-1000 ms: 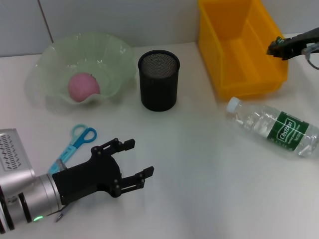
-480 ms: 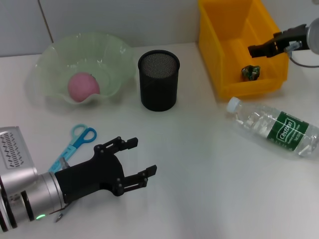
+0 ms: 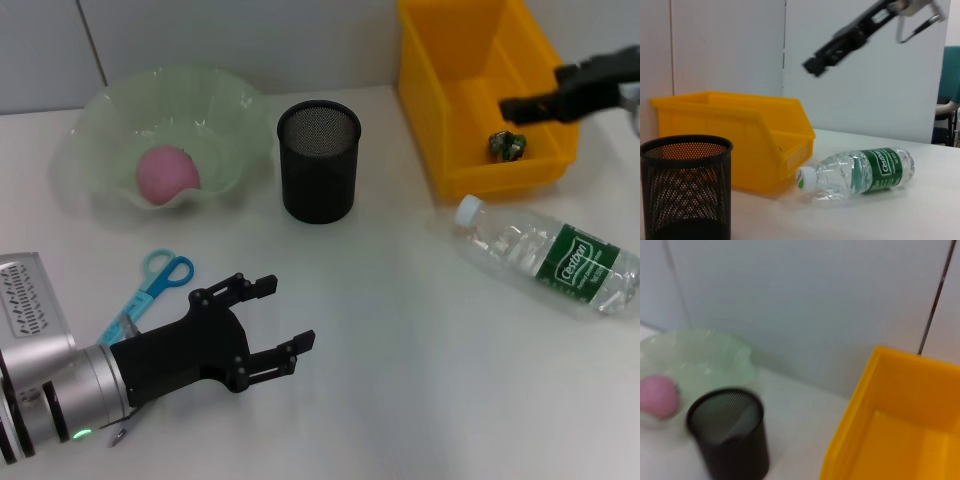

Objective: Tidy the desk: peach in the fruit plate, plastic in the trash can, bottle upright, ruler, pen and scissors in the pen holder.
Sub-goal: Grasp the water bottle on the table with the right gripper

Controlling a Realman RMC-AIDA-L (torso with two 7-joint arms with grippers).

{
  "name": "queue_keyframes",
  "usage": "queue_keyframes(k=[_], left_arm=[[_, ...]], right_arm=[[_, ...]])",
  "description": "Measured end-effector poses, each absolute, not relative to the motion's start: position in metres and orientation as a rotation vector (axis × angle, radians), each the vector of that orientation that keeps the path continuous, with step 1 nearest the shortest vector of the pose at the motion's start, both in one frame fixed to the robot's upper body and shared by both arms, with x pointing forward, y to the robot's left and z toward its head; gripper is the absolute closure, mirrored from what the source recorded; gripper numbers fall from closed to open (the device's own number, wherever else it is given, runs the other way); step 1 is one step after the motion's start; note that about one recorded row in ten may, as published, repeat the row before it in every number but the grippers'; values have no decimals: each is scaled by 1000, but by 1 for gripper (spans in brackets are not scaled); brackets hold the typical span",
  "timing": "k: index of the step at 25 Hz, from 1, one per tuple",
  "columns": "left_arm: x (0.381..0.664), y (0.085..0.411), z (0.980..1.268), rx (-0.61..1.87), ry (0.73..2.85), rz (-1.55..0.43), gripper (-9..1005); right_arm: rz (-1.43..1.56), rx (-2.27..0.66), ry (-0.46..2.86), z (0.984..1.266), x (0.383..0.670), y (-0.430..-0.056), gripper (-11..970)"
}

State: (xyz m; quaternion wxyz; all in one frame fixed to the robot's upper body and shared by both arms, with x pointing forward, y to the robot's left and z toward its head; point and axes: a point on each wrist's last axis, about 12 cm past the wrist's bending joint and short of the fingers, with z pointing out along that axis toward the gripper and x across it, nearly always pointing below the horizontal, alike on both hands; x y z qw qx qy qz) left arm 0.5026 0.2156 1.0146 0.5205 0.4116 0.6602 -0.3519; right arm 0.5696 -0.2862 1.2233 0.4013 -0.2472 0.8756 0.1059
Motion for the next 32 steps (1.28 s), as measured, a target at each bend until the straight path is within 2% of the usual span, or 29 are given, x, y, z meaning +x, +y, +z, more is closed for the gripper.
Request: queue_keyframes(k=[5, 12, 19, 32], left_arm=[[503, 216, 1015, 988, 1583, -842, 184], [503, 217, 1015, 989, 1584, -841, 184], [502, 217, 1014, 987, 1585, -842, 184], [501, 217, 1013, 979, 1589, -843, 184]], right_arm=[[302, -671, 2289, 1237, 548, -310, 121], [307, -812, 2339, 1226, 546, -317, 129], [235, -933, 2378, 1216, 558, -308, 136], [165, -1023, 2426, 1178, 595, -264, 150]])
